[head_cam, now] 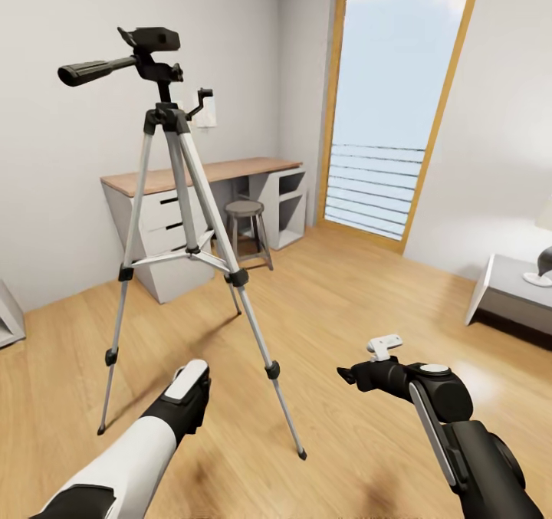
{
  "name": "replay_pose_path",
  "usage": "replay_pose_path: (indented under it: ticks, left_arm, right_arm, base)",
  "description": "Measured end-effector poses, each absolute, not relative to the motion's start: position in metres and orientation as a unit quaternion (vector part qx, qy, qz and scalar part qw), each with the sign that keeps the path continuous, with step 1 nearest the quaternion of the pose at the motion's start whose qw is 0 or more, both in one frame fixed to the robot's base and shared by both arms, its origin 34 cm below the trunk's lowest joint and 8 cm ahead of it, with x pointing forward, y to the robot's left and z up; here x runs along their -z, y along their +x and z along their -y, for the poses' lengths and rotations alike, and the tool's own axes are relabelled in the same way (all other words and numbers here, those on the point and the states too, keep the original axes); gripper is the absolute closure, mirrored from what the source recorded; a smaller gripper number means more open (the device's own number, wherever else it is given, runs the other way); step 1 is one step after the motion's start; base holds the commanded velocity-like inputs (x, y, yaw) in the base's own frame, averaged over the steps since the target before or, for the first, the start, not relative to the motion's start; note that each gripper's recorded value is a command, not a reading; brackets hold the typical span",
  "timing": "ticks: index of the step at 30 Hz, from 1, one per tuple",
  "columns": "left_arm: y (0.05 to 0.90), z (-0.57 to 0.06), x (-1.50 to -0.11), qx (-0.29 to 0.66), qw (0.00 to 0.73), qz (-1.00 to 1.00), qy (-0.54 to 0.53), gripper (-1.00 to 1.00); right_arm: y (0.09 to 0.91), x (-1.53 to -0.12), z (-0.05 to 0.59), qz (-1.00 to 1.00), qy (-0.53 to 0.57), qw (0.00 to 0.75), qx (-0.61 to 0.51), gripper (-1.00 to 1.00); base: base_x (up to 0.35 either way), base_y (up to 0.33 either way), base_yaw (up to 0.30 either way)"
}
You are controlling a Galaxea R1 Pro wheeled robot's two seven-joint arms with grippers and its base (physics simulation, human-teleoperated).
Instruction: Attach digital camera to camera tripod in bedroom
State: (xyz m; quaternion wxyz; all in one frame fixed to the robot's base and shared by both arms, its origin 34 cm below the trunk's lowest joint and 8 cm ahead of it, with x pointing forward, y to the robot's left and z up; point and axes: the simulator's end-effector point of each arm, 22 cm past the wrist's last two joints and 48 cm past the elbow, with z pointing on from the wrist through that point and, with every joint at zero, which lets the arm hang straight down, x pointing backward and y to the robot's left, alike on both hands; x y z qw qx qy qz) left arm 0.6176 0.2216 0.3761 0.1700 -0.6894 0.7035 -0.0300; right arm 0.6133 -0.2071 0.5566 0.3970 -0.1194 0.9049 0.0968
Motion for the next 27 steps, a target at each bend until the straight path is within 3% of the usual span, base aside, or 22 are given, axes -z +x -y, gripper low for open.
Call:
replay_pose_path:
  ticks: [27]
  left_arm:
    - [0.584,-0.203,-0.303,0.02,0.086,-0.702,-0.707,-1.0]
  right_arm:
    - [0.608,-0.497,0.209,-0.919,-0.125,0.357,-0.114,-1.0]
  base:
    - [0.0,0.0,0.0]
